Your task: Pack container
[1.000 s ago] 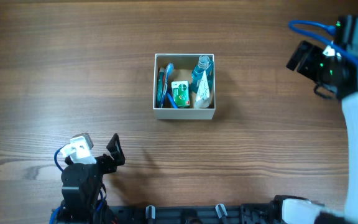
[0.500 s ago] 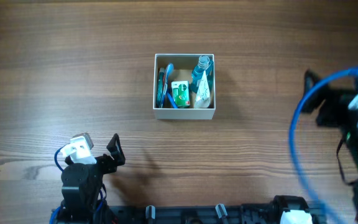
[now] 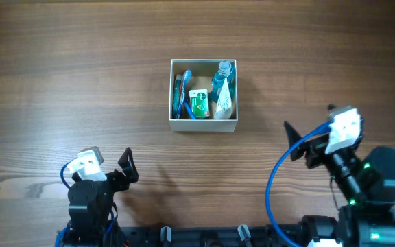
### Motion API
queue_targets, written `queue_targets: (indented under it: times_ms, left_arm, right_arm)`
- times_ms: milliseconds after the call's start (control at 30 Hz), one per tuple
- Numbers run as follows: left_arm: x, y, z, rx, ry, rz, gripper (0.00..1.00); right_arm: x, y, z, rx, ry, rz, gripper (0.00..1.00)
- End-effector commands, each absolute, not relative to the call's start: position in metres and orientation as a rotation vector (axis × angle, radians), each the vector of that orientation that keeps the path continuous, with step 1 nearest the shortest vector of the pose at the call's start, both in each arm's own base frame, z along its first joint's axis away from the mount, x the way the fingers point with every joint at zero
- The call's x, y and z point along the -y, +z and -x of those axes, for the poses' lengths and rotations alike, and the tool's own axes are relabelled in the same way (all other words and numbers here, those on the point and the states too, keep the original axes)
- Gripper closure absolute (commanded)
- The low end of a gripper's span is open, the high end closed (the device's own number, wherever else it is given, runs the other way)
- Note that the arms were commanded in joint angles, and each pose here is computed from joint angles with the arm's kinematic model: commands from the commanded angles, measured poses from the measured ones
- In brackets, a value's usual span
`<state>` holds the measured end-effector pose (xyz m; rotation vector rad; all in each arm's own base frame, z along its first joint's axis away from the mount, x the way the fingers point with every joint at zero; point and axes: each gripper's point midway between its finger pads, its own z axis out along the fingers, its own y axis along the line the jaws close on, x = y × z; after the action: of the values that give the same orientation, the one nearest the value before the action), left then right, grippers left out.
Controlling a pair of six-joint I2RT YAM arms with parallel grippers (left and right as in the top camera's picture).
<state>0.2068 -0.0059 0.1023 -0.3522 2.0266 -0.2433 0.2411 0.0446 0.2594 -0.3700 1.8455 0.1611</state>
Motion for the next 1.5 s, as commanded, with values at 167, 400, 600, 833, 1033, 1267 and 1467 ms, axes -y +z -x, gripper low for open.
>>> queue_targets:
  times_ms: [167,400,600,833,1033,1267,1467]
  left_arm:
    - [0.008,0.096,-0.206,-2.040,-0.247,0.333,0.00]
    - [0.008,0.096,-0.206,-2.040,-0.247,0.333,0.00]
    - [0.008,0.096,-0.206,-2.040,-0.247,0.333,0.00]
    - [0.008,0.096,-0.206,-2.040,-0.247,0.333,0.00]
    - [0.008,0.096,-0.206,-2.040,-0.247,0.333,0.00]
    - [0.008,0.096,-0.206,-2.040,-0.247,0.333,0.00]
    - [0.008,0.096,-0.206,-2.040,-0.247,0.334,0.00]
  right_arm:
    - [-0.051,0.207,-0.233,-1.817,0.200,0.376,0.00]
    - [-0.049,0.187,-0.230,-1.816,0.188,0.367,0.00]
    - [-0.048,0.178,-0.226,-1.803,0.179,0.363,0.00]
    - [-0.045,0.167,-0.225,-1.798,0.156,0.349,0.00]
    - [-0.045,0.153,-0.223,-1.796,0.185,0.310,0.00]
    - [-0.045,0.149,-0.224,-1.773,0.199,0.285,0.00]
    - [-0.045,0.150,-0.224,-1.768,0.198,0.285,0.01]
